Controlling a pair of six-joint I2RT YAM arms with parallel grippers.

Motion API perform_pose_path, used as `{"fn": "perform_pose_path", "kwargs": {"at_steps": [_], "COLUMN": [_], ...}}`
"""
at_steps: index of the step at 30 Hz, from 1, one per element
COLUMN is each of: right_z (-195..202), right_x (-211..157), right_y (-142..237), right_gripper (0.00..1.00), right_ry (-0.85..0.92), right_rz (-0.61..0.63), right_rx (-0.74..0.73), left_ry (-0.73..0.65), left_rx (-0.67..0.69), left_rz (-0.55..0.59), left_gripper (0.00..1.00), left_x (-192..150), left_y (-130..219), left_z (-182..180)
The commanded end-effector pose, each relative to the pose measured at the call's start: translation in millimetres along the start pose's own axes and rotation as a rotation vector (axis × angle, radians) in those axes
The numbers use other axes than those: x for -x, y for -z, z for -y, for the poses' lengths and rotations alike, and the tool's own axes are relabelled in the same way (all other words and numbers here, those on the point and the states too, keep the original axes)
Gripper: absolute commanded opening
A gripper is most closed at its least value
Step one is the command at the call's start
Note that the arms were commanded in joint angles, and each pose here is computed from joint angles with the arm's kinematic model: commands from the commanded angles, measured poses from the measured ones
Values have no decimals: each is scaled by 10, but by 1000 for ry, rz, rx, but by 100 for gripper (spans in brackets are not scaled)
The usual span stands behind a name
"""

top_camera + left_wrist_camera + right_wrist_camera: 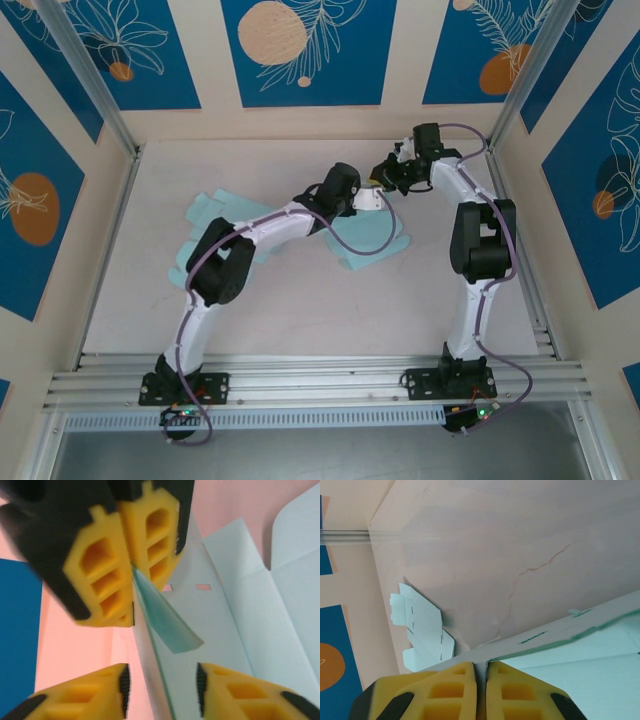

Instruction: Fold the paper box

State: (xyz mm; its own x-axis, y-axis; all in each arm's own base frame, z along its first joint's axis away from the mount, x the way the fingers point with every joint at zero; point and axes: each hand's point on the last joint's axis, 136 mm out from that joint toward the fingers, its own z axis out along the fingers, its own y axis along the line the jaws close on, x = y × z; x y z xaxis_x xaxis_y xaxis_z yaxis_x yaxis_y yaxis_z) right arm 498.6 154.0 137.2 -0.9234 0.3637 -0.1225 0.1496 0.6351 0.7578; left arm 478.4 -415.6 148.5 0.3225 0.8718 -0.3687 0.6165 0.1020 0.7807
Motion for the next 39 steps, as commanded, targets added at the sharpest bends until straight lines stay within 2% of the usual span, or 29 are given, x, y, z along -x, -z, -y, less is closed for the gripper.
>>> {"fn": "perform_pose_path", "kwargs": {"at_steps": [1, 4, 8, 11, 16, 20, 24, 26, 29, 34, 39], "right_z": [112, 116, 104, 111, 118, 109, 125, 157, 211, 340, 627], "right_x": [-7, -13, -25, -37, -40, -63, -119, -171, -209, -189, -277], "right_y": [-52, -52, -51, -55, -66, -72, -31, -3, 110, 451, 739], "right_gripper": [4, 4, 4, 4, 4, 4, 7, 9, 14, 44, 52], "right_ry": [9, 6, 7, 3, -17, -55, -82, -82, -79, -70, -122], "right_rz": [-11, -12, -11, -10, -9, -14, -2, 5, 23, 88, 156], "right_rx": [-37, -35, -28, -28, -24, -11, -14, -23, -35, -39, -67], "left_ry": [73, 93, 94, 94, 68, 19, -40, -75, -114, -122, -131], "left_rx": [-21, -47, -66, -48, 59, 132, 121, 116, 133, 125, 118], "left_rz": [47, 31, -25, -54, -63, -50, -25, -13, -6, 6, 5], "left_gripper": [48, 52, 50, 40, 24, 8, 0, 0, 0, 0, 0], "left_x": [40, -57, -223, -311, -377, -351, -310, -296, -288, -269, -279], "left_y": [333, 391, 341, 273, 196, 144, 103, 81, 55, 54, 42], "left_z": [-247, -184, -48, 17, -41, -93, -27, 29, 62, 85, 105]}}
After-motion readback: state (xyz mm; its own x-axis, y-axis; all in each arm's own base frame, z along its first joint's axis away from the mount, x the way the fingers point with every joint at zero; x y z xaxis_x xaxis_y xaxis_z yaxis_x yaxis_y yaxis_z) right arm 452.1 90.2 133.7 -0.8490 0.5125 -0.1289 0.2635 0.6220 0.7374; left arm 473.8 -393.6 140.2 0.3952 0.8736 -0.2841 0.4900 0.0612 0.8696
